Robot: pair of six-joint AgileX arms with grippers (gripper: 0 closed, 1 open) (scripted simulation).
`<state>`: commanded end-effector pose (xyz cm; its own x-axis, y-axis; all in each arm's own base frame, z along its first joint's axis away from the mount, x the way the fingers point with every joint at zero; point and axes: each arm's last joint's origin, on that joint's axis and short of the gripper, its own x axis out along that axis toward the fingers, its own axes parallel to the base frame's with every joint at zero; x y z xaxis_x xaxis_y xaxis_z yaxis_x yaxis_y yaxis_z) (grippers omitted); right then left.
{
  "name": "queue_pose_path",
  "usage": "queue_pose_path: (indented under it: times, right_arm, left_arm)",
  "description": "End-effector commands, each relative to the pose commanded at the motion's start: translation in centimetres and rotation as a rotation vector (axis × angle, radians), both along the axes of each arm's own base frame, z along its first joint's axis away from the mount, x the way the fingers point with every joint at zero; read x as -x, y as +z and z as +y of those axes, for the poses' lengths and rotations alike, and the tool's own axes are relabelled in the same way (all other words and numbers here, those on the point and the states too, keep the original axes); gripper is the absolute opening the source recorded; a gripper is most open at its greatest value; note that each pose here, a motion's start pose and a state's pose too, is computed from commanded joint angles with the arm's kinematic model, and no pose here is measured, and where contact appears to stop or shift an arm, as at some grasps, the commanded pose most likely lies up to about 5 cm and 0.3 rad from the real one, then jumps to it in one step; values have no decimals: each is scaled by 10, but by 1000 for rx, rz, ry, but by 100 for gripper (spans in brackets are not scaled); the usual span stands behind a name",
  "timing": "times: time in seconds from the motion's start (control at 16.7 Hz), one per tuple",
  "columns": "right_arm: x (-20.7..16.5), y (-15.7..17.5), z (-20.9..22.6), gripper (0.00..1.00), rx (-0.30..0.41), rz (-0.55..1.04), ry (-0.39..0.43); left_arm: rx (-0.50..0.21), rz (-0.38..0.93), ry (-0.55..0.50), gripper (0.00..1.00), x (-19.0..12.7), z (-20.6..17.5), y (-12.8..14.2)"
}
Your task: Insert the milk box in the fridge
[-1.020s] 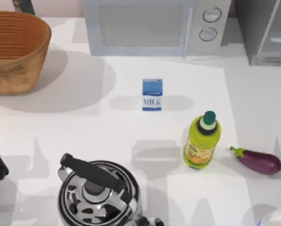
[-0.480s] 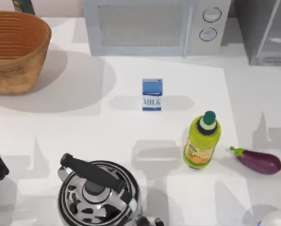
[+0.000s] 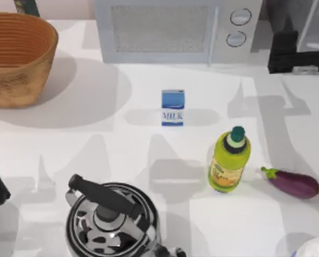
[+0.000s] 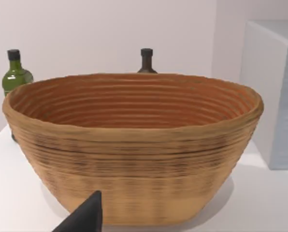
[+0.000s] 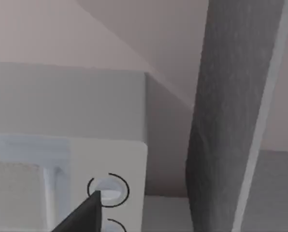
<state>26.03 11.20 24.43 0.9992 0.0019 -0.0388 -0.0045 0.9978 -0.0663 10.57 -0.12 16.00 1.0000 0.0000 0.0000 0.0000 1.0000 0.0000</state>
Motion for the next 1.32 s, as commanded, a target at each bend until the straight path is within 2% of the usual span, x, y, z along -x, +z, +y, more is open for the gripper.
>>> queue_pose_path:
  times: [0.3,0.6,0.84,0.96,1.32]
  right_arm:
    - [-51,-52,104,100,-29,-39,47]
    - [-54,-144,179,100,-72,-59,53]
    - [-40,-215,195,100,-71,-44,10]
    - [-31,-235,197,100,-67,-40,-6]
    - [-26,-243,198,100,-66,-39,-13]
  left_arm:
    - [0,0,0,100,0,0,0]
    - [0,0,0,100,0,0,0]
    - [0,0,0,100,0,0,0]
    - [0,0,0,100,0,0,0]
    - [0,0,0,100,0,0,0]
